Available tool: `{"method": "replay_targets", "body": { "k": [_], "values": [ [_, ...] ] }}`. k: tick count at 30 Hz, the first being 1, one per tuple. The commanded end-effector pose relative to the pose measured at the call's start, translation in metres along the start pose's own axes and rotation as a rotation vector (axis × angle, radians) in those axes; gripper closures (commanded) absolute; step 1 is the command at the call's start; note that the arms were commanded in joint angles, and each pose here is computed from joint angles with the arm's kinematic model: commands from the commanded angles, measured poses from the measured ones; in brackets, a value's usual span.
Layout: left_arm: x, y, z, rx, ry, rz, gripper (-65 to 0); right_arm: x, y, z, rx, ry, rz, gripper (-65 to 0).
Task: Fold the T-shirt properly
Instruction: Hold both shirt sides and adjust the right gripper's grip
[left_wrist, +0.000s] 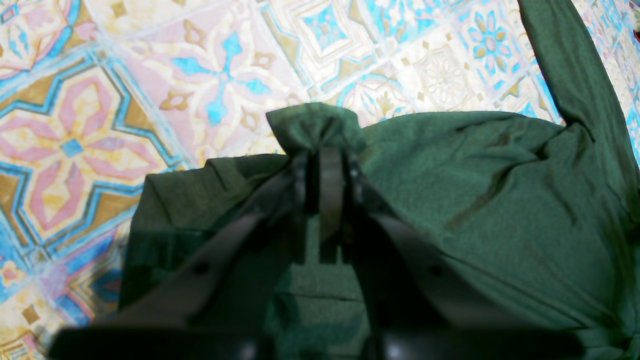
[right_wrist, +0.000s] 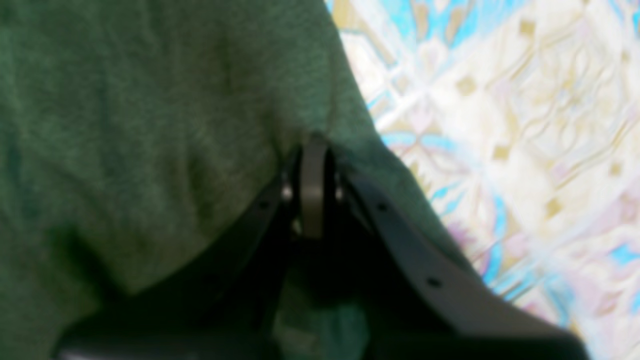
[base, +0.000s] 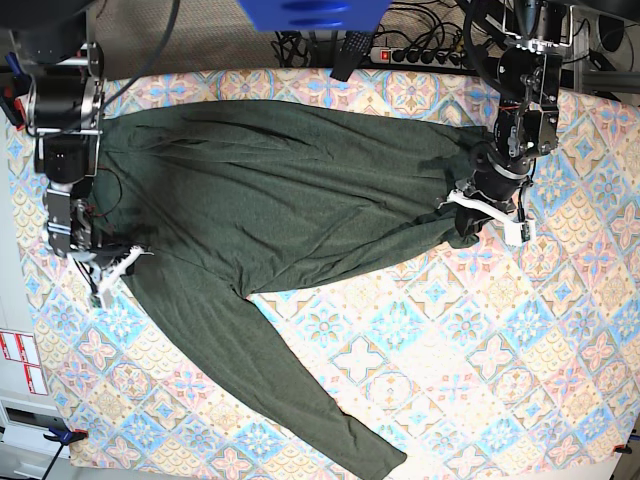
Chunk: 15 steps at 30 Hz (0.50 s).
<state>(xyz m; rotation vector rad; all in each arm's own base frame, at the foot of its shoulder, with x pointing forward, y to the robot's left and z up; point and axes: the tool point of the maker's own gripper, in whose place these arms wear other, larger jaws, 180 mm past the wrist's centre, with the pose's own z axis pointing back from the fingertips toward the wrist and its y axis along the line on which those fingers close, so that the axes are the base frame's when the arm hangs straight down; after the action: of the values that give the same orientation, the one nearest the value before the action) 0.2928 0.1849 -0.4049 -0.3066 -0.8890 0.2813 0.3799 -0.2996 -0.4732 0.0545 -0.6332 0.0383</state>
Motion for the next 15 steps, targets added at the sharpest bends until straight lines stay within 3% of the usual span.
{"method": "replay_targets", "body": {
  "k": [1, 6, 11, 15],
  "values": [
    [0.017, -0.004, 0.001, -0.016, -0.048, -0.012, 0.0, 0.017, -0.014, 0.01, -0.023, -0.052, -0.011, -0.2],
    [0.018, -0.002, 0.002, -0.012, -0.051, -0.012, 0.0, 0.001, -0.028, 0.036, -0.066, -0.057, -0.015, -0.2],
    [0.025, 0.006, 0.004, 0.006, -0.069, -0.004, 0.0, 0.011, -0.023, 0.059, -0.085, -0.089, 0.07, -0.2],
    [0.024, 0.006, 0.004, 0.006, -0.066, -0.004, 0.0, -0.013, -0.01, 0.07, -0.058, -0.039, 0.14, -0.2]
  ]
}}
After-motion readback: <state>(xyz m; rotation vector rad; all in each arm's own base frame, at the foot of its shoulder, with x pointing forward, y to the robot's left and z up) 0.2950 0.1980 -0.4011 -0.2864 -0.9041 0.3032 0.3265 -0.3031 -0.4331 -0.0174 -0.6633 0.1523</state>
